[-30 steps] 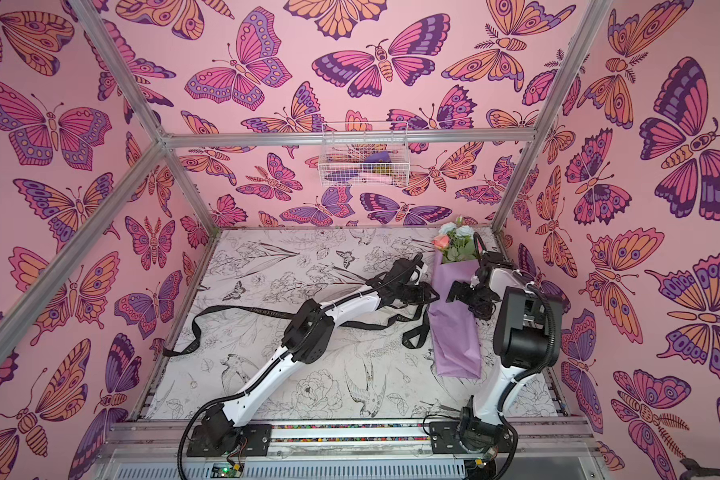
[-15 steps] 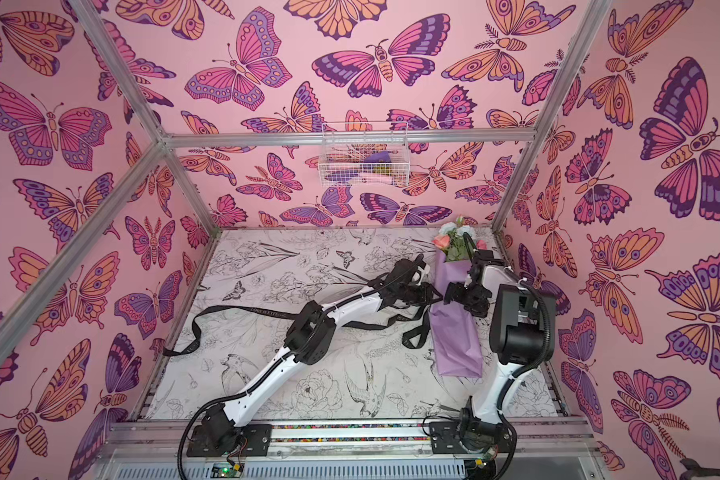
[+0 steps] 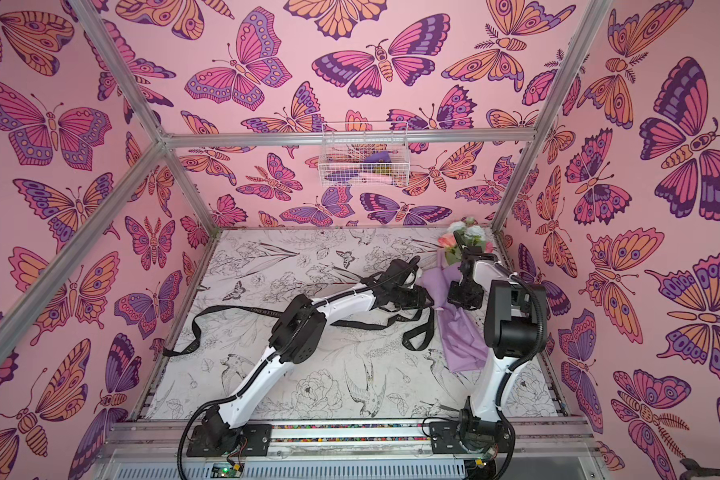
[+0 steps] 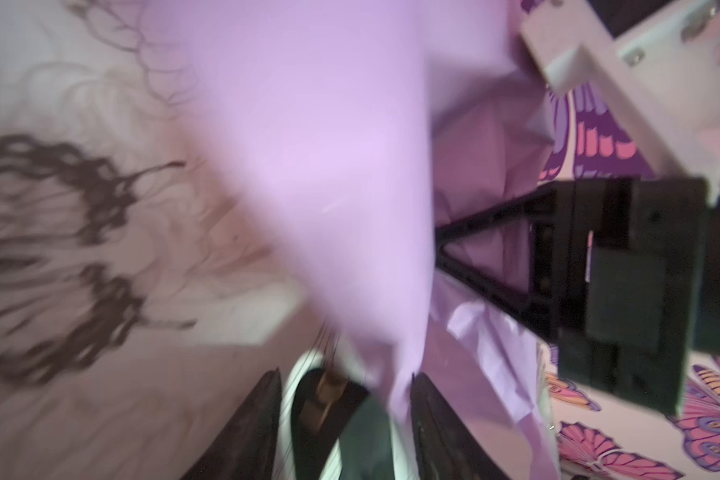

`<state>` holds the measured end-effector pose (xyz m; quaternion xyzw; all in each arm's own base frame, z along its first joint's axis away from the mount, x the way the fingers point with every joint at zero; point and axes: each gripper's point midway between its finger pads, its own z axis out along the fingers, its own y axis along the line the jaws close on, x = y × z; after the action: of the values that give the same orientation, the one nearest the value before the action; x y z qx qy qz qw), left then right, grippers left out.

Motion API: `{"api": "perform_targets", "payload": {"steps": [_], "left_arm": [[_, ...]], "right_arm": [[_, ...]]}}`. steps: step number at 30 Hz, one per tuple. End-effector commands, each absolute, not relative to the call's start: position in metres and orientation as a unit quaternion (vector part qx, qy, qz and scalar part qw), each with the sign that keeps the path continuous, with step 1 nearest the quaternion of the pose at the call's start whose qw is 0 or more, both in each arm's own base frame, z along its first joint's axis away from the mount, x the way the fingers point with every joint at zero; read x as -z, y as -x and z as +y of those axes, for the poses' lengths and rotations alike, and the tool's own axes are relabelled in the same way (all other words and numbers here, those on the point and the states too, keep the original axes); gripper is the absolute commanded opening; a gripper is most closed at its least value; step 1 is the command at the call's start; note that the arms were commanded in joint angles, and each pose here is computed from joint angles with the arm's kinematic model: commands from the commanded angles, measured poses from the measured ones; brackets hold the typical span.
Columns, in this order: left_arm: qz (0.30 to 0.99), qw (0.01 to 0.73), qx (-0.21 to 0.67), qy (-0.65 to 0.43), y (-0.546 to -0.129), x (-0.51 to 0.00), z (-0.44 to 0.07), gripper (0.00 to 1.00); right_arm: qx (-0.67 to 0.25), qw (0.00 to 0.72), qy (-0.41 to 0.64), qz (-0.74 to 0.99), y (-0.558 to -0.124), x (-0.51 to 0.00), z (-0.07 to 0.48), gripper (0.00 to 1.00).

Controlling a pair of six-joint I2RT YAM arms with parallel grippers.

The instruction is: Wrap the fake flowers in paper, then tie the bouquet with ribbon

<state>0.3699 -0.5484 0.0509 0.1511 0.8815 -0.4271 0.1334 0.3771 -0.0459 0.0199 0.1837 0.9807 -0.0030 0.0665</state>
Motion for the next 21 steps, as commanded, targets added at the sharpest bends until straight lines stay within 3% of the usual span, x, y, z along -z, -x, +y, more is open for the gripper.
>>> {"api": "perform_targets", "payload": {"steps": [1,5,15,21], "left_arm": [[0.884,0.152,0.41,-0.166,-0.371,-0.061,-0.539,0.49],[0.877,0.14,0.423,-0.178,-0.359,-0.061,-0.553,0.48],[0.884,0.164,0.406,-0.162,-0.346,-0.069,-0.554,0.46],[0.883,0.186,0.4,-0.159,-0.358,-0.075,-0.549,0.37]], "right_arm": [[0.035,0.041,-0.194,0.98,-0.356,-0.017,-0.057,0.0],[0.019,0.043,-0.192,0.98,-0.353,-0.023,-0.051,0.07],[0.023,0.041,-0.202,0.978,-0.342,-0.022,-0.051,0.61],[0.003,0.066,-0.211,0.975,-0.345,-0.041,-0.047,0.78]]}}
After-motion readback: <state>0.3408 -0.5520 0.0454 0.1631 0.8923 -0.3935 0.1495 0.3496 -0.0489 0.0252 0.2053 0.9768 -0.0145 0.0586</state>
